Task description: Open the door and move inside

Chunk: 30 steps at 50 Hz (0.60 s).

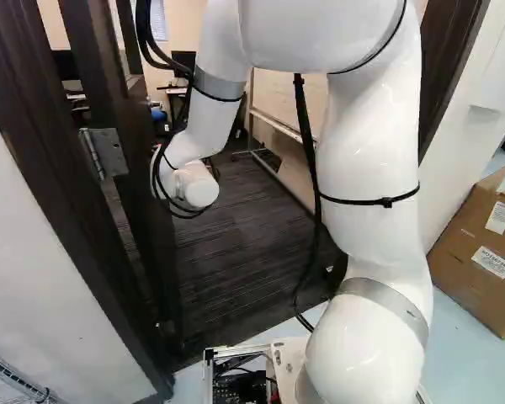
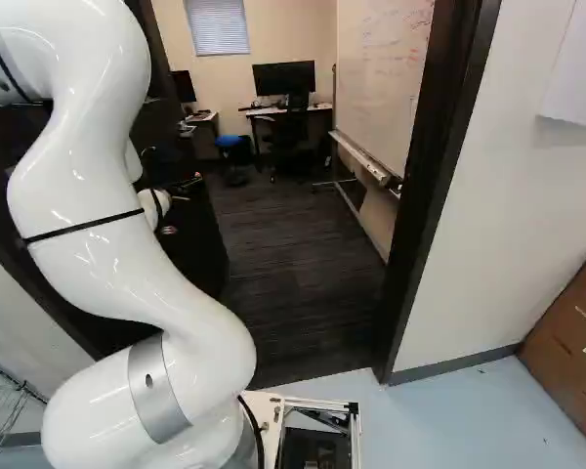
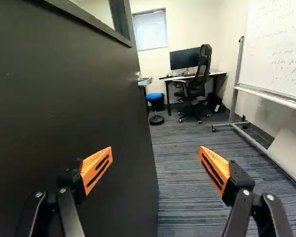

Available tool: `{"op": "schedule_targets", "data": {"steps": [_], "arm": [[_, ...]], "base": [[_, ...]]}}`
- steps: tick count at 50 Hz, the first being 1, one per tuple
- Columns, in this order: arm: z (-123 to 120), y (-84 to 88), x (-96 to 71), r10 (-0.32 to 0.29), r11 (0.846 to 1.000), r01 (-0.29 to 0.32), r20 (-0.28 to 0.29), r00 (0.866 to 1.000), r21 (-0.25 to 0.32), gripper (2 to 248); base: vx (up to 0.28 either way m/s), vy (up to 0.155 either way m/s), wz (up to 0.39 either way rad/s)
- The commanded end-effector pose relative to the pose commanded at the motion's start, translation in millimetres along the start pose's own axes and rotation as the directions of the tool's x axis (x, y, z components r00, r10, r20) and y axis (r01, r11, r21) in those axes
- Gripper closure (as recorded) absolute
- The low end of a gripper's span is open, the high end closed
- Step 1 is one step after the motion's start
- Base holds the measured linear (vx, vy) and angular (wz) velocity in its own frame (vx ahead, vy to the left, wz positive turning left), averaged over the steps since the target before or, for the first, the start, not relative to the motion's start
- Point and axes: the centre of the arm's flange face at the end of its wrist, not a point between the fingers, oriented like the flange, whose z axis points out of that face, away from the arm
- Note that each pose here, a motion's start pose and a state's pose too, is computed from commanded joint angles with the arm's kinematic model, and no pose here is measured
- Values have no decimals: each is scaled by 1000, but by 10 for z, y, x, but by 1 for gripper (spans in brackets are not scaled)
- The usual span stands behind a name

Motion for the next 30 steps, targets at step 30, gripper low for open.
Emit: {"op": "schedule_targets", "data": {"steps": [30], "arm": [[-1, 2, 0, 0, 1000, 0, 0, 1000, 0, 3]], "base": [[0, 0, 0]]}}
